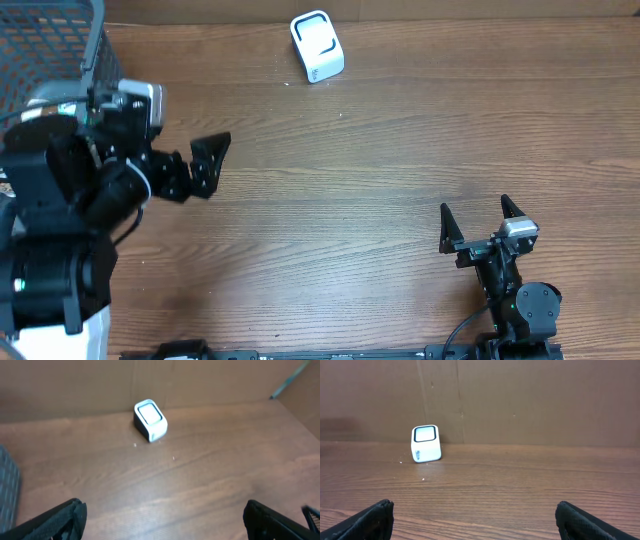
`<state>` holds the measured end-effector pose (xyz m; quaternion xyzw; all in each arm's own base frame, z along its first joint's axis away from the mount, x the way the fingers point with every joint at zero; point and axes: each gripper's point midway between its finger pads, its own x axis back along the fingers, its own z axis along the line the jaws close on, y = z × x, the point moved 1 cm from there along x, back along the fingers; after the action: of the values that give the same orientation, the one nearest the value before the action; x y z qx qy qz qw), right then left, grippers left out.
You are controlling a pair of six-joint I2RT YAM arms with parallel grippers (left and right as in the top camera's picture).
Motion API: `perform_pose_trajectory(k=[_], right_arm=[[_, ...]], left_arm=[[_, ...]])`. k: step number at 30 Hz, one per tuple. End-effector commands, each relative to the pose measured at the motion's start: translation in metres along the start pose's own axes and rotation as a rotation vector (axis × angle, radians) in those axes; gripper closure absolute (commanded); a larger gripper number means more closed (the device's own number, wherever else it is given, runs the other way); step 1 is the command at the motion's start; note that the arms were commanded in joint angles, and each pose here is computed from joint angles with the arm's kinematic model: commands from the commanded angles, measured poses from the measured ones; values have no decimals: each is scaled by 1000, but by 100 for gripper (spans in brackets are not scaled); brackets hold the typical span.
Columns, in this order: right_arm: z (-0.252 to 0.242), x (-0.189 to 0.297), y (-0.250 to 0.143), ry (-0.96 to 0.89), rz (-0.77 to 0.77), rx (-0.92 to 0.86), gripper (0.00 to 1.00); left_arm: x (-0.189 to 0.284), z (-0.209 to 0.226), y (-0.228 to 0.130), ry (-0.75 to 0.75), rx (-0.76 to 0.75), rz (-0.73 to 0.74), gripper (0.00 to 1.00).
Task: Scan the item barcode
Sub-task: 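Move the left gripper over the grey basket and reach inside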
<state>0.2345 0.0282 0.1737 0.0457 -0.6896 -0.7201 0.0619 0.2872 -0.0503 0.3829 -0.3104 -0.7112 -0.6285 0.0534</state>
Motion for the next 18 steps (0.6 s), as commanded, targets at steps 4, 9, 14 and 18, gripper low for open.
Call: perform_pose_trajectory(k=[4, 9, 14, 18], right_arm=[[-2, 0, -2, -13, -2, 6, 0], [-2, 0, -2, -13, -2, 6, 0], [-2, 0, -2, -13, -1, 6, 0], [-2, 0, -3, -13, -1, 6, 0]], left_arm=[[-13, 21, 25, 43, 43, -66, 0], [-15, 54, 39, 126, 108, -123, 1], [1, 89, 58, 237, 110, -220, 0], [23, 122, 67, 337, 134, -287, 0]])
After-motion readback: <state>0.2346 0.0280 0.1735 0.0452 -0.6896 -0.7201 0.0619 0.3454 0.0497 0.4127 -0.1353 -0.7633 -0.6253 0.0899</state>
